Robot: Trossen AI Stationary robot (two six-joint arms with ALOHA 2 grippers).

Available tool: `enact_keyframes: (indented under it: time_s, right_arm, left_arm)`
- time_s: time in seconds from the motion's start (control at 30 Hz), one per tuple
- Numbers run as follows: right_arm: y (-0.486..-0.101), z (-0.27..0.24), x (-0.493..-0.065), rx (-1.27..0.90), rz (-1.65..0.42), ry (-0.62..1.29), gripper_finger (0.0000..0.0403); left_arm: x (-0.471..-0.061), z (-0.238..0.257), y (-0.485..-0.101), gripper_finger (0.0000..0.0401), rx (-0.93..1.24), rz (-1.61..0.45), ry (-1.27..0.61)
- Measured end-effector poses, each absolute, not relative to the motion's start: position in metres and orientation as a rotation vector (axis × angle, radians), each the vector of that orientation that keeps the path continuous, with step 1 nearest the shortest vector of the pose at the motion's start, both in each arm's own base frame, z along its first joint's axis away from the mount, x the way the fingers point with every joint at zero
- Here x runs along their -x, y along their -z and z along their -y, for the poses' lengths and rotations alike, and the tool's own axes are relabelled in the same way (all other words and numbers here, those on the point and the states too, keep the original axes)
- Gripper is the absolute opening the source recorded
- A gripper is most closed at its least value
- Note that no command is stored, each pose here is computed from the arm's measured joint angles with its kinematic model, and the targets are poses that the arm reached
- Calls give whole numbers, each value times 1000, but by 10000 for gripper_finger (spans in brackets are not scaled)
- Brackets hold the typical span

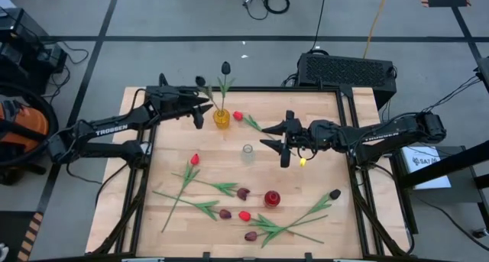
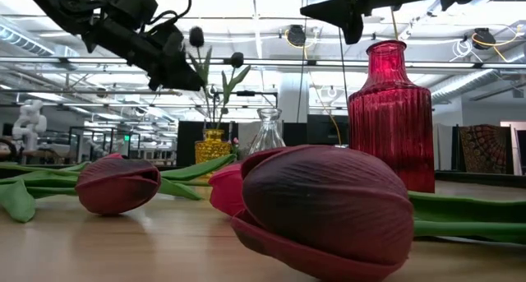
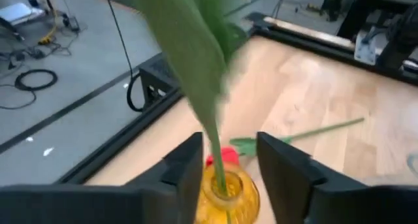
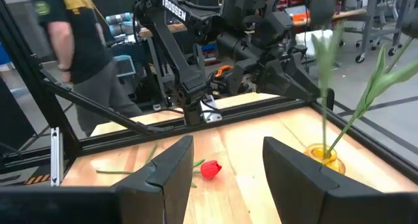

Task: Sort flowers into vase by color
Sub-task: Put the top black tulip into the yellow vase, then put the black tulip into the yellow vase

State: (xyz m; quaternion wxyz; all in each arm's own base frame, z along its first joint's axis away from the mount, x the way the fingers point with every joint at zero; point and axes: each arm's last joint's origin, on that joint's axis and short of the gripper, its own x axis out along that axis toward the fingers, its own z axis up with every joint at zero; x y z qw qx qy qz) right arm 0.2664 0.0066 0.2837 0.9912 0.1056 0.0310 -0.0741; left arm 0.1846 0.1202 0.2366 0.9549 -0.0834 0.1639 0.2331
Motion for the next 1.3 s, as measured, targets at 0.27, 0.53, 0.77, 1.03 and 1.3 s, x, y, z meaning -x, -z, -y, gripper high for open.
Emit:
enact_keyframes:
  time_s: [0.27, 0.53, 0.77, 1.03, 1.3]
  right_arm:
    - [-283, -7, -254, -208, -159, 149, 176]
    - [-296, -5, -211, -267, -262, 172, 176]
    - [-281, -6, -189, -332, -480, 218, 176]
    - [-255, -32, -182, -390, -800, 90, 169]
    - [-236, -69, -184, -241, -966, -124, 141]
  left_arm:
    - [-176, -115, -219, 212, 214, -538, -475]
    - [-154, -101, -221, 212, 253, -649, -484]
    - [-139, -83, -240, 212, 289, -548, -432]
    - [-134, -67, -251, 212, 265, -468, -346]
    - [-136, -64, -253, 212, 255, -459, -319]
